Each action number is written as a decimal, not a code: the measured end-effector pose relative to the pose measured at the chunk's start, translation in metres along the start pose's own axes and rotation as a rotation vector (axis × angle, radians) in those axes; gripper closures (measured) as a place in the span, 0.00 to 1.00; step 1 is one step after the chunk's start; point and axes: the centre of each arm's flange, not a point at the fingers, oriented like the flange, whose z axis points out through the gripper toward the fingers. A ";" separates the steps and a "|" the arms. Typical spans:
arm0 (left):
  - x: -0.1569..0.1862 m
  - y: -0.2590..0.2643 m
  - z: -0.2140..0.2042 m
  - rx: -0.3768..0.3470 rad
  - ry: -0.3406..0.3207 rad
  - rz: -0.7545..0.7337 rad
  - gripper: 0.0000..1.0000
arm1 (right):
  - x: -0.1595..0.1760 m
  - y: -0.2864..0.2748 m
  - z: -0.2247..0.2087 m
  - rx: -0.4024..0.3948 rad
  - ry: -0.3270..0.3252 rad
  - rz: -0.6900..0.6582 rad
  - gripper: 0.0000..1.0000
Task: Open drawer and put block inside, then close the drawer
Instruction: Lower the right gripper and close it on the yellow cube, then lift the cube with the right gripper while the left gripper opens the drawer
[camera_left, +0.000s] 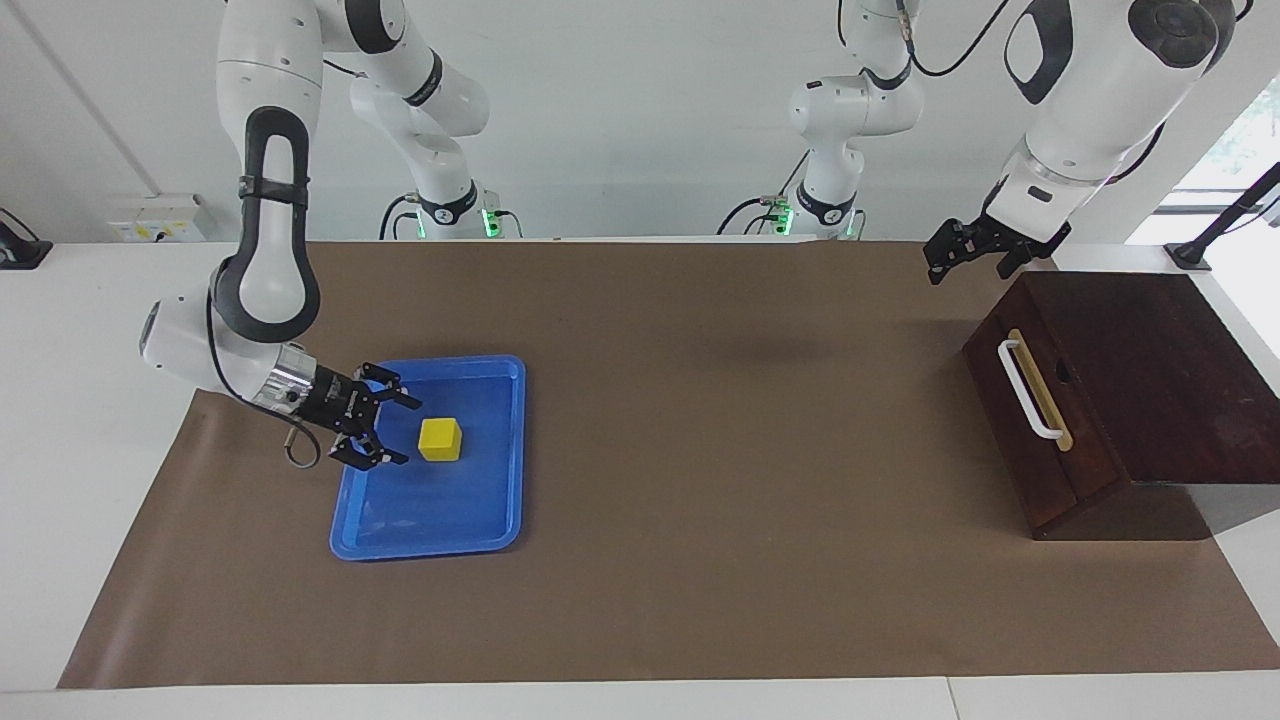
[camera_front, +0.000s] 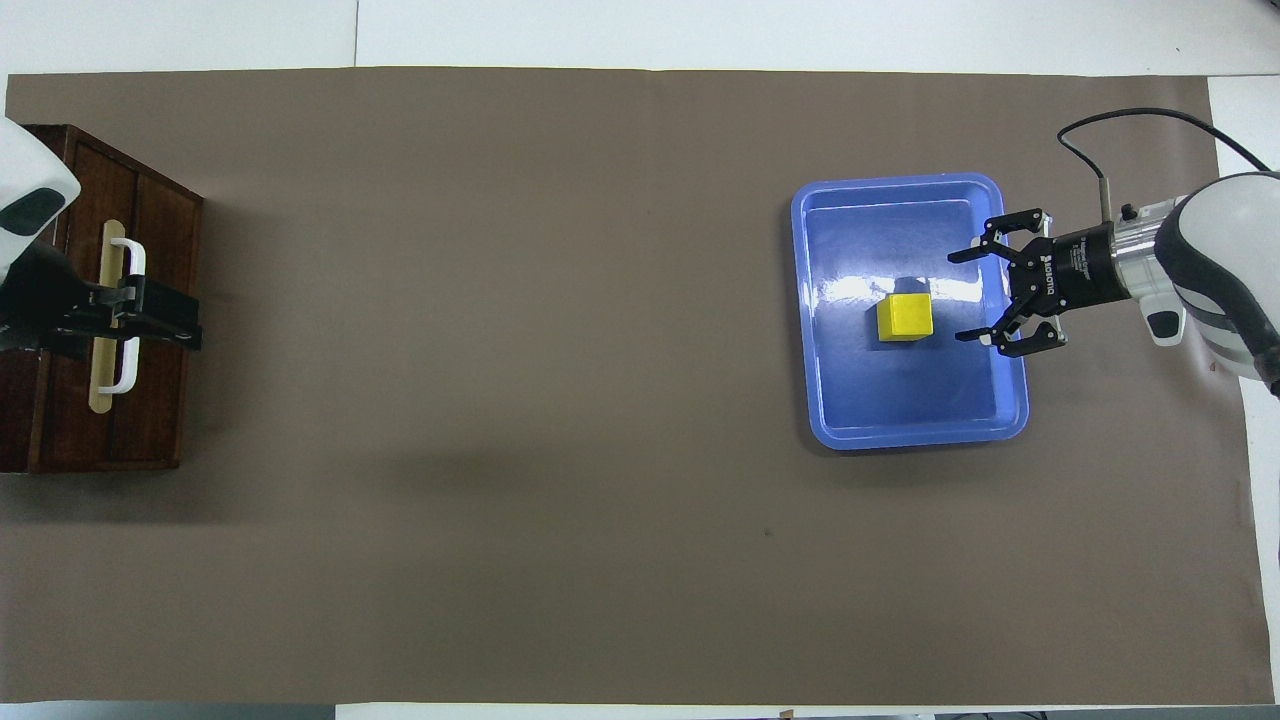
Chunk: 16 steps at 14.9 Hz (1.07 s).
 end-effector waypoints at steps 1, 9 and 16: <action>0.000 0.000 0.000 0.000 0.000 0.000 0.00 | 0.002 0.000 0.003 0.005 0.004 0.003 0.03; 0.000 0.000 0.000 0.000 0.000 0.000 0.00 | 0.003 0.006 0.023 0.021 0.021 0.005 0.03; 0.000 0.002 0.000 0.000 0.000 0.003 0.00 | 0.005 0.007 0.025 0.020 0.023 0.006 0.11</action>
